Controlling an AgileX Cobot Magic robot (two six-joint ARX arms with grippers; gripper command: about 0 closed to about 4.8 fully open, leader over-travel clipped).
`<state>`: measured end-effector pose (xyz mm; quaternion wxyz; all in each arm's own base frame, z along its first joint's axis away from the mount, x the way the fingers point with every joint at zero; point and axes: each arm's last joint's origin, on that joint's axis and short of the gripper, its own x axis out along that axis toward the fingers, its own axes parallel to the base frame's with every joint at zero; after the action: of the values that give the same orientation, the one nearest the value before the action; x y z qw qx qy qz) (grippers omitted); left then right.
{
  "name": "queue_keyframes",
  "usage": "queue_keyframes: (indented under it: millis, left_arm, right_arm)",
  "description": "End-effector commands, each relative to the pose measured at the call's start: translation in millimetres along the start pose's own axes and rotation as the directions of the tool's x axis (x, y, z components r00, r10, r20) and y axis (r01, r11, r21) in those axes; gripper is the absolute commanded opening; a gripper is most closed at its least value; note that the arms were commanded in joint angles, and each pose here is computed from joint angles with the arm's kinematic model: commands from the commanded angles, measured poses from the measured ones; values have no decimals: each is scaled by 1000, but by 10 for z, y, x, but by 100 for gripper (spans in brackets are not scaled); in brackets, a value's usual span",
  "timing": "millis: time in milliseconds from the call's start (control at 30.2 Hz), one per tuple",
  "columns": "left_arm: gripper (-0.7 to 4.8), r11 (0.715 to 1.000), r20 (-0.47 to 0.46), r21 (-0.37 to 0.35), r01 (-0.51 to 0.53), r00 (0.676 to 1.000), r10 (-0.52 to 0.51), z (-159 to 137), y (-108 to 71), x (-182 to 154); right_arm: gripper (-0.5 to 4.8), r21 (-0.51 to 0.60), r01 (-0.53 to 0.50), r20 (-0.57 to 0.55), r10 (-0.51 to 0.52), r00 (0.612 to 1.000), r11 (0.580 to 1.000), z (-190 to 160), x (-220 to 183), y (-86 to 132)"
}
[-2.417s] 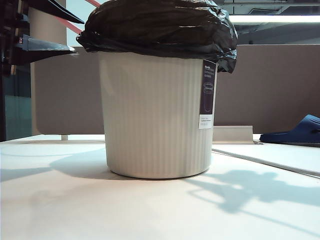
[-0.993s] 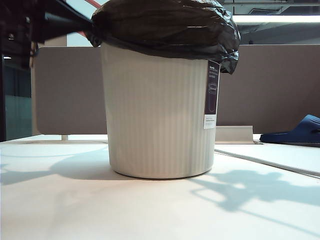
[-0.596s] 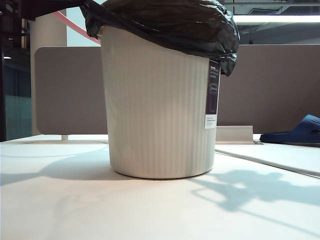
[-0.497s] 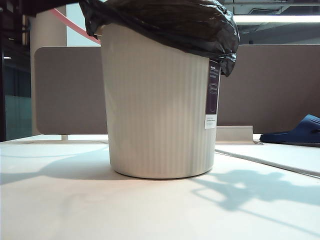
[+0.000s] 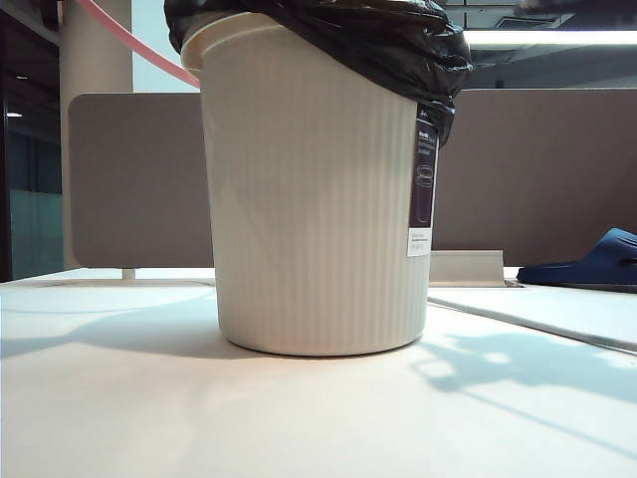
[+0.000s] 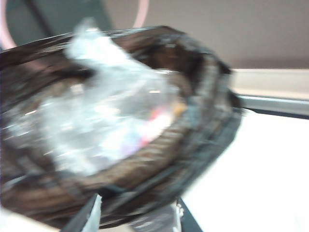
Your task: Open the ring lid of the trash can, pull out the black garbage bag inside, and place it on the table.
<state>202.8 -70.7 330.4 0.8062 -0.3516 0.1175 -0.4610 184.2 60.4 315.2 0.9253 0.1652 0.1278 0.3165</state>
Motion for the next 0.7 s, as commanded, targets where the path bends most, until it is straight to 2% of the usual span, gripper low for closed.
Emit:
queue_keyframes:
  millis: [33, 364, 695]
  left_arm:
    - [-6, 1000, 18, 15, 1, 1000, -2, 21, 6, 23]
    - [-6, 998, 16, 32, 58, 998, -59, 125, -44, 295]
    - [-6, 984, -37, 60, 167, 986, -165, 238, -248, 731]
  right_arm:
    - [194, 66, 105, 15, -107, 994, 992, 0, 9, -35]
    - [214, 116, 145, -69, -138, 988, 983, -103, 182, -157]
    - [214, 115, 152, -80, -143, 986, 982, -120, 203, -173]
